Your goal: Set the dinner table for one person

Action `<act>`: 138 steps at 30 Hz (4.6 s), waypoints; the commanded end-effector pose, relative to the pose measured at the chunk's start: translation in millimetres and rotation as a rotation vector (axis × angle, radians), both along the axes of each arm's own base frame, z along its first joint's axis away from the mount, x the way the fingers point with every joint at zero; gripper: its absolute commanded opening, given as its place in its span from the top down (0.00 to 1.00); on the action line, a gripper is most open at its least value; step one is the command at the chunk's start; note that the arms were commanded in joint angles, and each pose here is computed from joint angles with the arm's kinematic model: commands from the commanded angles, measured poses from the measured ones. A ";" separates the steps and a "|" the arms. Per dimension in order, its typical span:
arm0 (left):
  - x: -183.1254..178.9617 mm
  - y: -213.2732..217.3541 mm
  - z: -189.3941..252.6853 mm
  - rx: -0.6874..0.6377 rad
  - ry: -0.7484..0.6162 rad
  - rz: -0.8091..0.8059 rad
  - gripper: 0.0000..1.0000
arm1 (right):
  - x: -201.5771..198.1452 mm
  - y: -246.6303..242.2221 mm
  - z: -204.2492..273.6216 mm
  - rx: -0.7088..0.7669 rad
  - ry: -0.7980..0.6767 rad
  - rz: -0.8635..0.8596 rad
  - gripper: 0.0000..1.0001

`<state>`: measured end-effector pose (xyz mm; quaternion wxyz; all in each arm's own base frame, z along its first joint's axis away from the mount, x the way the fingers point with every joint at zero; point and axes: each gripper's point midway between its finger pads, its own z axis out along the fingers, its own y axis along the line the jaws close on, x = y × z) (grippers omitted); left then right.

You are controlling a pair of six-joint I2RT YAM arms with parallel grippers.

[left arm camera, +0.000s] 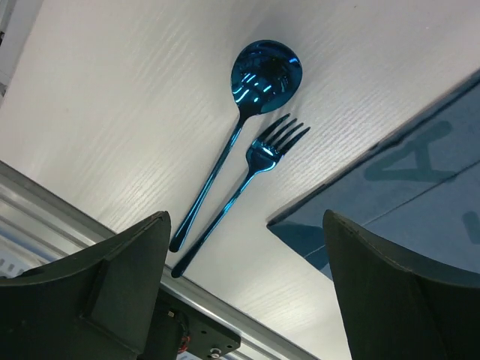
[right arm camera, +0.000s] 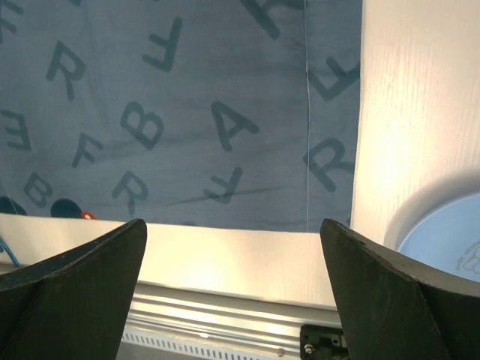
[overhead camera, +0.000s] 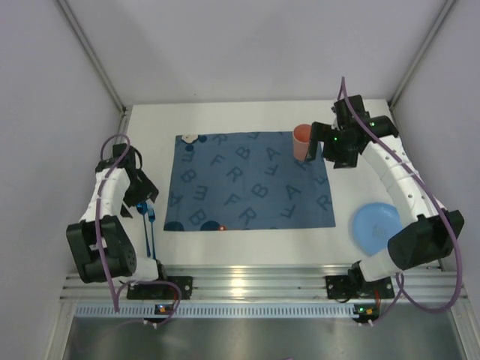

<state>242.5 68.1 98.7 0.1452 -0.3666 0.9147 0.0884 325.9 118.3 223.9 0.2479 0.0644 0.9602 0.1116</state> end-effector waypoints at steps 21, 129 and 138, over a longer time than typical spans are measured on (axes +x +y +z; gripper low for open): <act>57.9 42.2 -70.9 -0.028 0.019 -0.100 0.18 | -61.9 -14.4 -14.8 0.012 -0.004 0.063 0.00; 234.9 -492.9 15.6 -0.684 -0.496 -0.616 1.00 | -149.8 -26.9 21.5 0.119 -0.112 0.053 0.00; 240.6 -501.3 2.4 -0.741 -0.490 -0.519 0.99 | -141.5 -24.7 20.0 0.117 -0.108 0.054 0.00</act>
